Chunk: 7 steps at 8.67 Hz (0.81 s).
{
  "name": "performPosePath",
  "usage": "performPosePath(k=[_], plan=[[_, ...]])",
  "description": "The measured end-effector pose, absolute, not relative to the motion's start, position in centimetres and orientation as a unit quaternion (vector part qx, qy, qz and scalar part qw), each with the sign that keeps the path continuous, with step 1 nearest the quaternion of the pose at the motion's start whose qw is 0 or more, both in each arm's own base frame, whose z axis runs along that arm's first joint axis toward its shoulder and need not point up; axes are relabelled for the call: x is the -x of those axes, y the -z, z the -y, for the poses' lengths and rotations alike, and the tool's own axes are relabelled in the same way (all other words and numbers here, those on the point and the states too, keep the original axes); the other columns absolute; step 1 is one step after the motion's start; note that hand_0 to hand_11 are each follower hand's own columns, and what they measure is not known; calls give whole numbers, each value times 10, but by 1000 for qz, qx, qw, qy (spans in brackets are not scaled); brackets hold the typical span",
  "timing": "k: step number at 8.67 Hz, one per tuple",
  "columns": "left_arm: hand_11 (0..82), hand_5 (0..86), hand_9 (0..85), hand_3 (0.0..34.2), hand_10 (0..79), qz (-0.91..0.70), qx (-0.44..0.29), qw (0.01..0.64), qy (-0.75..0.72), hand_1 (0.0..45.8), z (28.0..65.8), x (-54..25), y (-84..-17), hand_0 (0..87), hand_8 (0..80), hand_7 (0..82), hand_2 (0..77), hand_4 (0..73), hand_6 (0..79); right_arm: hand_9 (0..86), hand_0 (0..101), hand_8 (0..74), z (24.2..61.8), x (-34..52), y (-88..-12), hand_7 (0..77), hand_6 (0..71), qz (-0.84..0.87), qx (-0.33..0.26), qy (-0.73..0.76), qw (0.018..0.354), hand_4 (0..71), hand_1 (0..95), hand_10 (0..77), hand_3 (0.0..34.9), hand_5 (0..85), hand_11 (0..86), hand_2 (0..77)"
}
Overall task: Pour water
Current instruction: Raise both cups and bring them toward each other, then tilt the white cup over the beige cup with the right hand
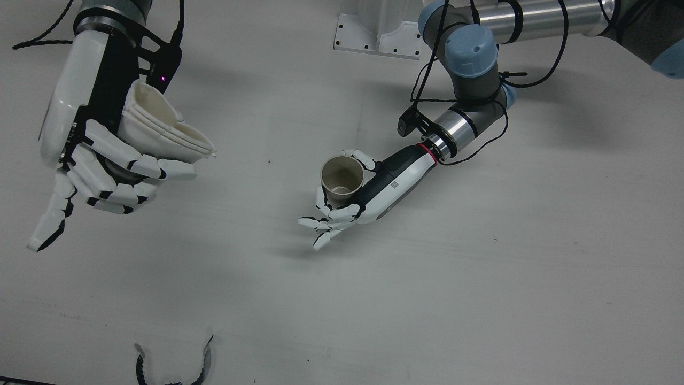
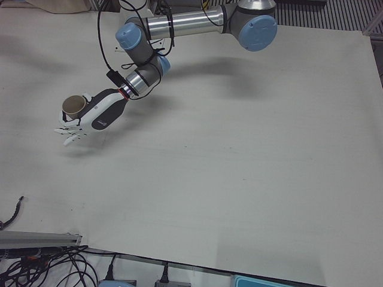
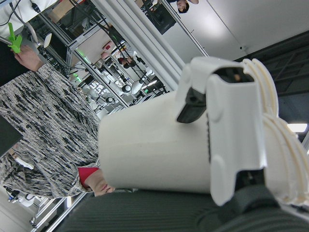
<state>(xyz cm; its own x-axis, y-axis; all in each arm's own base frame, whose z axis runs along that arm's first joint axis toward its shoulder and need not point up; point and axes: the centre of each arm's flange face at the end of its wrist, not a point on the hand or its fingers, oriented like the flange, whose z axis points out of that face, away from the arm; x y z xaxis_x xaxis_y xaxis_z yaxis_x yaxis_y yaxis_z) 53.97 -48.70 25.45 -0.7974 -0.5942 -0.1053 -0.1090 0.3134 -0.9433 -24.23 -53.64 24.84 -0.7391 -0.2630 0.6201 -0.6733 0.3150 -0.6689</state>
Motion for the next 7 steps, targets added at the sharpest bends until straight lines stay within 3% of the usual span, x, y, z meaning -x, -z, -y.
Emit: performPosePath(k=[1,2,3,4,7], plan=[[125,540,33,0,60,-783,231,219,535,235,487,-543,-228,803,65,202,382,344,218,556,803,387,524,270,-235,562,480,775,-330,-491,225,595,158,5,2,229,5,676],[125,540,33,0,60,-785,234,216,531,235,488,-543,-213,802,65,207,382,344,218,529,803,365,509,299,-227,562,480,764,-360,-475,247,513,147,0,0,213,0,682],[120,540,33,0,60,-787,235,214,529,235,488,-543,-205,802,65,207,382,344,218,513,803,355,492,328,-221,562,480,752,-392,-457,268,496,147,0,1,213,0,682],[120,540,33,0,60,-785,239,211,531,235,488,-543,-204,801,65,207,382,344,218,496,803,349,475,354,-218,562,480,741,-418,-443,283,415,147,0,0,213,11,682],[131,545,33,0,65,-772,259,193,548,229,496,-534,-215,803,65,213,382,338,229,480,803,338,455,377,-219,562,480,730,-439,-443,279,376,147,0,0,213,5,676]])
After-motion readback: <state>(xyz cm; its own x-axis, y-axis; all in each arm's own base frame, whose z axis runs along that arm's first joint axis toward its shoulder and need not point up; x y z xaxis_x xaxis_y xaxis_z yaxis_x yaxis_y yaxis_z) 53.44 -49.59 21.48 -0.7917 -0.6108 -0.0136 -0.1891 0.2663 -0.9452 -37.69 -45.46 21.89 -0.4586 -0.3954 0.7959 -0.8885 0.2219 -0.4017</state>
